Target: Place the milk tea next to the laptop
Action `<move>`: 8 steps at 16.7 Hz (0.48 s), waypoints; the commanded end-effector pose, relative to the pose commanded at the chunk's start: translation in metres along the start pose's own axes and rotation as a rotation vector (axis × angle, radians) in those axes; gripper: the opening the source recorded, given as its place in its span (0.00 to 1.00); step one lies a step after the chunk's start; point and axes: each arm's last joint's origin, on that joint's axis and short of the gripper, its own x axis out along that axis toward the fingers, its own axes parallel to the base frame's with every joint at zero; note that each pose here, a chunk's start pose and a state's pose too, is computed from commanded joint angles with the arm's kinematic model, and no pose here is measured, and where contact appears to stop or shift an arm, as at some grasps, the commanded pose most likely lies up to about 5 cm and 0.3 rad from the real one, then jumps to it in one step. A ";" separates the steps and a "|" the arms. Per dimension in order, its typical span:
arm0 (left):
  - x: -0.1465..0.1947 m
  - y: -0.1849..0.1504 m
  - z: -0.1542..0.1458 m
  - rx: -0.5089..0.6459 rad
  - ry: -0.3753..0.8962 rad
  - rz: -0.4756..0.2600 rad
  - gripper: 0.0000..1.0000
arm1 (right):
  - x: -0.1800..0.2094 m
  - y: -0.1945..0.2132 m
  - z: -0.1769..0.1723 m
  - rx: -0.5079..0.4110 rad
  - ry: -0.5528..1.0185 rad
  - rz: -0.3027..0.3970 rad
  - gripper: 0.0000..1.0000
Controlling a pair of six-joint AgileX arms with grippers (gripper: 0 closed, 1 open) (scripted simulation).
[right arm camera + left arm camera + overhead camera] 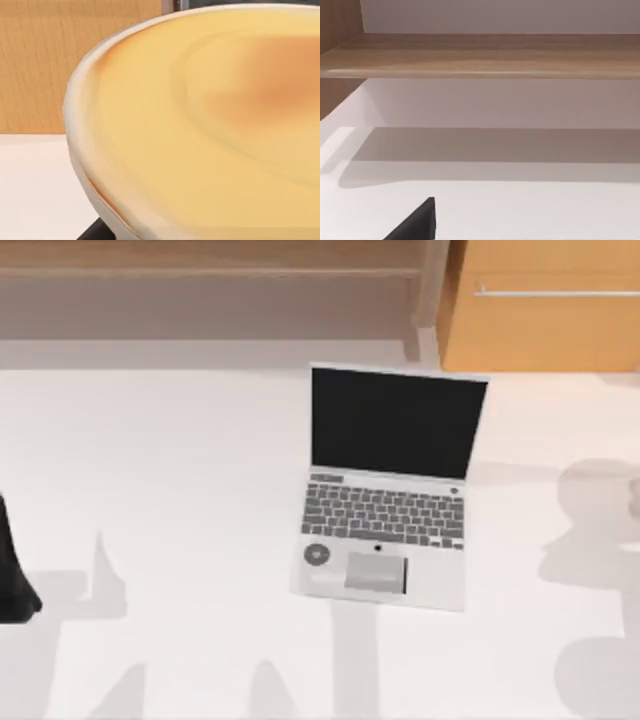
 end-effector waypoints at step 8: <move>0.000 0.000 0.000 0.000 0.000 0.000 1.00 | -0.001 0.000 0.005 0.002 0.002 0.000 0.00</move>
